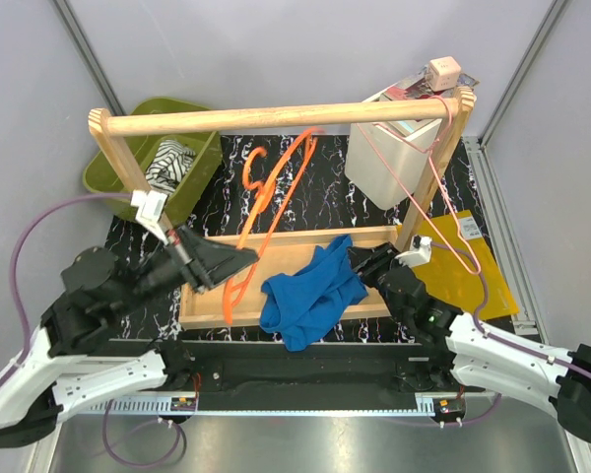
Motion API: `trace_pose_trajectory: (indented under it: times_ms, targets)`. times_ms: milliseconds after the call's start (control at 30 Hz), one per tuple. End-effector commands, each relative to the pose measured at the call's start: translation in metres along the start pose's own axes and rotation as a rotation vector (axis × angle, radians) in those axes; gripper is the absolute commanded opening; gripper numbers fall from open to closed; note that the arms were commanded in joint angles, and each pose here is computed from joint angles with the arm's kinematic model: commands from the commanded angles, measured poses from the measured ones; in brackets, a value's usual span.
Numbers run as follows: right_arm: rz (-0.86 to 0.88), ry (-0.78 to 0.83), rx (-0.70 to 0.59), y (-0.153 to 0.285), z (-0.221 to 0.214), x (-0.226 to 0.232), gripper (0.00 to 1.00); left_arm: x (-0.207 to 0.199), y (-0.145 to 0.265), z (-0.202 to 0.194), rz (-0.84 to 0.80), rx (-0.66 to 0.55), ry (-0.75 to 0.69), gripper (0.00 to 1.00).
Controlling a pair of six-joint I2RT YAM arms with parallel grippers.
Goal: Remove the tank top from the hanger
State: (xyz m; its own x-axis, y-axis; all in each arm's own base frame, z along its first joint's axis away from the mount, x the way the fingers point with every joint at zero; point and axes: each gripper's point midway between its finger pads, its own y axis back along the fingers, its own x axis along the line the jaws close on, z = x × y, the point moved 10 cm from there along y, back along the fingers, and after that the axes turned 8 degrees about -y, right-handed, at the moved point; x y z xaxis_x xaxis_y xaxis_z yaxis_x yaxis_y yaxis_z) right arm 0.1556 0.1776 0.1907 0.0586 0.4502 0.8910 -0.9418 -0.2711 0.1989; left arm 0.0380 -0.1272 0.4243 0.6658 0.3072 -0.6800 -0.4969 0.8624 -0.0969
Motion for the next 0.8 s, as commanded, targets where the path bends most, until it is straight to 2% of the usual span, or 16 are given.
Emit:
trace_pose_trajectory:
  times_ms: [0,333,767]
  targets:
    - [0.034,-0.030,-0.019,0.003,0.007,0.010,0.53,-0.027,-0.034,0.028,-0.109,-0.084,0.002,0.00]
    - [0.061,-0.047,-0.020,0.012,0.012,0.010,0.53,-0.033,-0.071,0.047,-0.097,-0.239,0.040,0.00]
    - [0.069,-0.059,0.001,0.013,0.011,0.011,0.53,-0.032,-0.103,0.050,-0.084,-0.305,0.093,0.00]
